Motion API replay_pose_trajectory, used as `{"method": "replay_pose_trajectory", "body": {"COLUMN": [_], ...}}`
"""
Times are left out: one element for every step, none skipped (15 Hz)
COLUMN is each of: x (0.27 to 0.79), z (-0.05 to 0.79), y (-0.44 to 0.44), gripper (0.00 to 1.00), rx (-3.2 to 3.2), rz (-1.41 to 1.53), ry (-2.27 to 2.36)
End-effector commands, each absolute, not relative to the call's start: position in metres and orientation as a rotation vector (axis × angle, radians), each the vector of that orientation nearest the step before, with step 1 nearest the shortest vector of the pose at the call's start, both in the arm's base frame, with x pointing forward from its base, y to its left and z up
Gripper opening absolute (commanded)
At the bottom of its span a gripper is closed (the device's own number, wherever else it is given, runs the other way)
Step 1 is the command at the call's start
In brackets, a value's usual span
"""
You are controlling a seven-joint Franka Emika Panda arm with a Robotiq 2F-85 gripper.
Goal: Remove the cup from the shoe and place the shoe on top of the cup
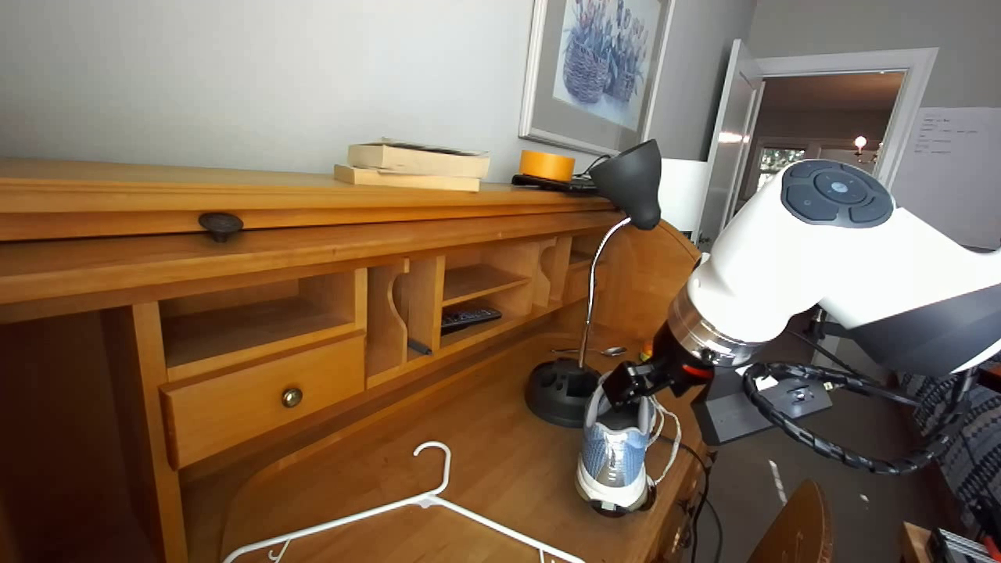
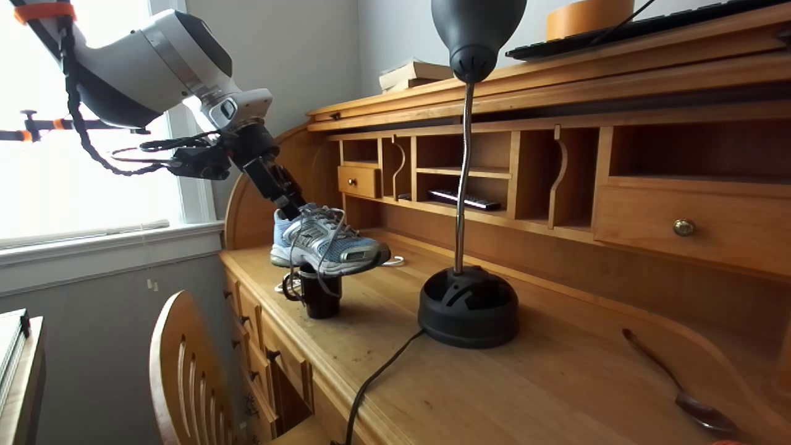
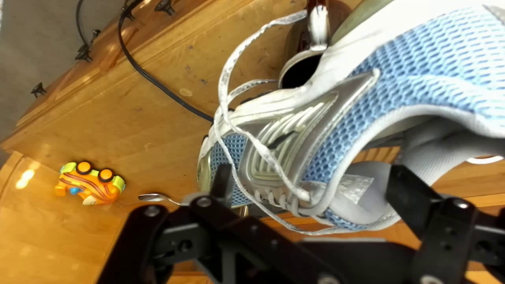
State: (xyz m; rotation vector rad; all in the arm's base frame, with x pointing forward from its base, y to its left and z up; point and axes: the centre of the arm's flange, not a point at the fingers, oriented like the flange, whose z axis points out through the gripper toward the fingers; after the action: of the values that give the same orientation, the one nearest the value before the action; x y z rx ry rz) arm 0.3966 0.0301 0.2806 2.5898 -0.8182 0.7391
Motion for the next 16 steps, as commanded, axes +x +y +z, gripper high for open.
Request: {"method": "replay_pose_trajectory", "body": {"x": [0.385, 0.385, 0.384, 0.383, 0.383, 0.384, 0.384, 0.384, 0.383, 0.383, 0.382, 0.381, 0.382, 0.383, 0.383, 0.386], "z": [0.289, 0.29, 0.291, 0.292, 0.293, 0.294, 0.295, 0.297, 0.299, 0.301, 0.305, 0.308, 0.312, 0.317, 0.32, 0.323], "y": [0.032, 0.032, 0.033, 0.033, 0.033, 0.033, 0.033, 0.032, 0.032, 0.032, 0.031, 0.031, 0.029, 0.028, 0.027, 0.024], "gripper": [1.0, 1.0, 1.0, 1.0, 1.0, 1.0, 1.0, 1.0, 1.0, 1.0, 1.0, 1.0, 1.0, 1.0, 1.0, 1.0], "rx": [2.666, 2.693, 2.714, 2.731, 2.744, 2.754, 2.759, 2.76, 2.766, 2.773, 2.792, 2.807, 2.805, 2.818, 2.82, 2.81], "rz": [0.707, 0.691, 0.68, 0.68, 0.675, 0.672, 0.677, 0.684, 0.685, 0.683, 0.662, 0.64, 0.641, 0.623, 0.622, 0.629], "ry": [-0.809, -0.805, -0.8, -0.793, -0.789, -0.789, -0.786, -0.783, -0.777, -0.769, -0.748, -0.736, -0.725, -0.712, -0.705, -0.702]}}
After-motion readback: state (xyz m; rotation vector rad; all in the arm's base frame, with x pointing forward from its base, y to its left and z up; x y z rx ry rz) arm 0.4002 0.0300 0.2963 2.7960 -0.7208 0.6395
